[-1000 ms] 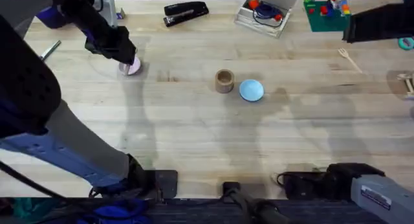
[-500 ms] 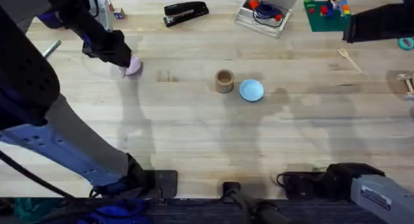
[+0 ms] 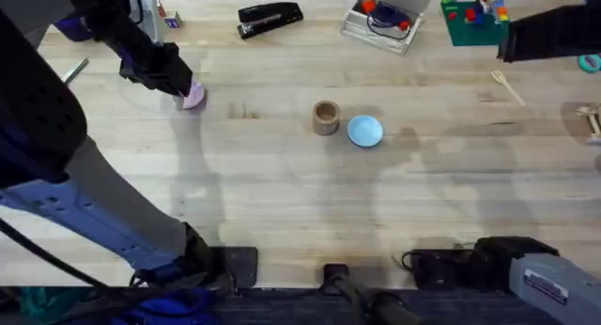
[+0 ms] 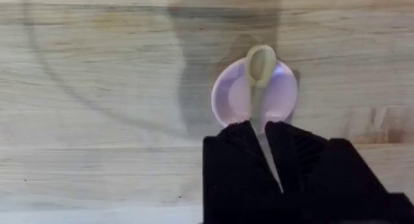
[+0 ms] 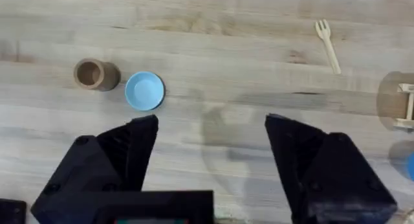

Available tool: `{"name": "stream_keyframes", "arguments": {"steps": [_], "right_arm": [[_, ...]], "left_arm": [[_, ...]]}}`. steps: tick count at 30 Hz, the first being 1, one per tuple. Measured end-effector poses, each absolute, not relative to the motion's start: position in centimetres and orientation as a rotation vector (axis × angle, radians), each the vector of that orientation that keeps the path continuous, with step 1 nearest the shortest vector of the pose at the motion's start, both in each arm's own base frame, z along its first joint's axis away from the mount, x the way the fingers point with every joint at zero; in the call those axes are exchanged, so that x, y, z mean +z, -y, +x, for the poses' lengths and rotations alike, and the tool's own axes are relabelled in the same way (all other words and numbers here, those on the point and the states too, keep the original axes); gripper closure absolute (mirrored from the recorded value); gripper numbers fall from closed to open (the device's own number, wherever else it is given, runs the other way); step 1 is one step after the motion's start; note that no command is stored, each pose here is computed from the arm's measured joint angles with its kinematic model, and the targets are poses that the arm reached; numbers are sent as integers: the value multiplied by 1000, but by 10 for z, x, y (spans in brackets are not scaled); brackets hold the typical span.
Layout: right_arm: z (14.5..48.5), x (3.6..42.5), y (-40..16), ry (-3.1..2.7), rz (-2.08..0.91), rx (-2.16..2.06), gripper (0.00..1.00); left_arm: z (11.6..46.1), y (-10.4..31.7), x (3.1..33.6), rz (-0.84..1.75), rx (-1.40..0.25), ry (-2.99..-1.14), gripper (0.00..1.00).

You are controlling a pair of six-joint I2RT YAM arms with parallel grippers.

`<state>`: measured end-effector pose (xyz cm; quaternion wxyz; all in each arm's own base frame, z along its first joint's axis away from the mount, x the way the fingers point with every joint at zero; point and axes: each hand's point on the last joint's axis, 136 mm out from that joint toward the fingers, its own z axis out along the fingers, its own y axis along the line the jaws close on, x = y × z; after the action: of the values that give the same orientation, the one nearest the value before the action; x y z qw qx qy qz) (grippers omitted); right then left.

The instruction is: Pick up a utensil and set it on the pink plate, then put the other utensil in the container.

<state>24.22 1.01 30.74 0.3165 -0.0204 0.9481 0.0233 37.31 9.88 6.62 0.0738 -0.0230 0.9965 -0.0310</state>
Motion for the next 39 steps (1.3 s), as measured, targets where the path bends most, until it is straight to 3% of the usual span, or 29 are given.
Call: {"name": "stream_keyframes", "arguments": {"steps": [2, 5, 17, 26, 32, 35, 39], "right_arm": [[242, 307, -10, -2496, -54, 61, 5], [242, 307, -10, -2496, -54, 61, 5], [242, 307, -10, -2496, -54, 61, 5], [242, 307, -10, -2496, -54, 61, 5], [242, 307, -10, -2496, -54, 61, 5], [242, 307, -10, -2496, -54, 61, 6], [242, 307, -10, -2496, -54, 61, 6]], "left_arm": [[373, -99, 66, -70, -94, -2992, 855], [373, -99, 66, -72, -94, -2992, 760], [372, -98, 66, -76, -99, -2995, 690], [371, -83, 70, -39, -150, -3010, 410], [387, -72, 92, 17, -146, -2970, 203], [393, -66, 104, 42, -143, -2955, 26], [399, -56, 116, 81, -144, -2941, 9]]}}
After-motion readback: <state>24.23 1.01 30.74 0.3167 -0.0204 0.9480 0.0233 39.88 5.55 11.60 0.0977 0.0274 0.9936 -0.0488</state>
